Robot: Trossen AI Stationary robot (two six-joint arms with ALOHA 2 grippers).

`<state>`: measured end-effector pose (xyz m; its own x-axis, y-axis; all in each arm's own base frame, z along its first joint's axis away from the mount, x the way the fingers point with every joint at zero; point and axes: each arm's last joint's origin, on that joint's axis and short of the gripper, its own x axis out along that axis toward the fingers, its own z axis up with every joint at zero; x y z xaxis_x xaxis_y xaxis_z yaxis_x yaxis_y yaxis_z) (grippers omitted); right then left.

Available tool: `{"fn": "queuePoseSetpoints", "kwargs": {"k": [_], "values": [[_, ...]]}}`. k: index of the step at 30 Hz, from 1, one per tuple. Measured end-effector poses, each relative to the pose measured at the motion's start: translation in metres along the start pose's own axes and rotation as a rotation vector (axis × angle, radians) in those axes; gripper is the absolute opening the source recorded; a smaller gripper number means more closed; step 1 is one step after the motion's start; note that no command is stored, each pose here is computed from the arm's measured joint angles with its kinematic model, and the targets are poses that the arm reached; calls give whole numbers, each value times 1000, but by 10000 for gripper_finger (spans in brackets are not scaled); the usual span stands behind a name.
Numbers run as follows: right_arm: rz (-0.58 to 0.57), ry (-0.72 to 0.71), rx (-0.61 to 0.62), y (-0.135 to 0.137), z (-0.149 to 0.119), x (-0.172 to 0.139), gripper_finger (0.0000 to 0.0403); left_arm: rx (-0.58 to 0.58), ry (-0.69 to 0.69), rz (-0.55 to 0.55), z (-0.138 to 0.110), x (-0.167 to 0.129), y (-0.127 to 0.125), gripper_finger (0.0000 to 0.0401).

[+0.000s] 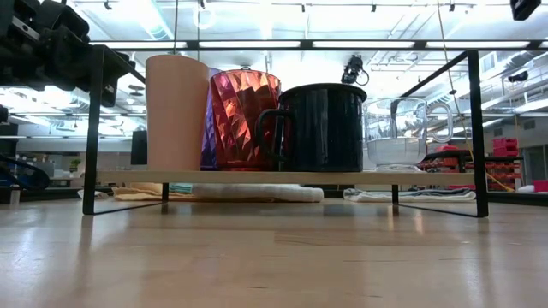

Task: Stack small to large cups/mugs on shelf
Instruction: Return to Home Position

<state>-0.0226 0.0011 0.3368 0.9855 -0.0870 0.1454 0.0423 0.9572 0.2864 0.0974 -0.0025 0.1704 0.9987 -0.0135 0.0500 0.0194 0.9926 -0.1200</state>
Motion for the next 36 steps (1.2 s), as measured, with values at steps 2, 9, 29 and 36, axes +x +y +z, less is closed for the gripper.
{"fn": "queuePoseSetpoints", "kwargs": {"k": [2, 9, 29, 36], "values": [[11, -25, -3, 0, 0, 3, 116, 0, 0, 0, 0, 0, 0, 73], [22, -70, -3, -4, -13, 23, 116, 0, 0, 0, 0, 0, 0, 82], [58, -92, -9, -22, -85, 74, 116, 0, 0, 0, 0, 0, 0, 81], [60, -87, -113, -28, -108, 83, 116, 0, 0, 0, 0, 0, 0, 76]]}}
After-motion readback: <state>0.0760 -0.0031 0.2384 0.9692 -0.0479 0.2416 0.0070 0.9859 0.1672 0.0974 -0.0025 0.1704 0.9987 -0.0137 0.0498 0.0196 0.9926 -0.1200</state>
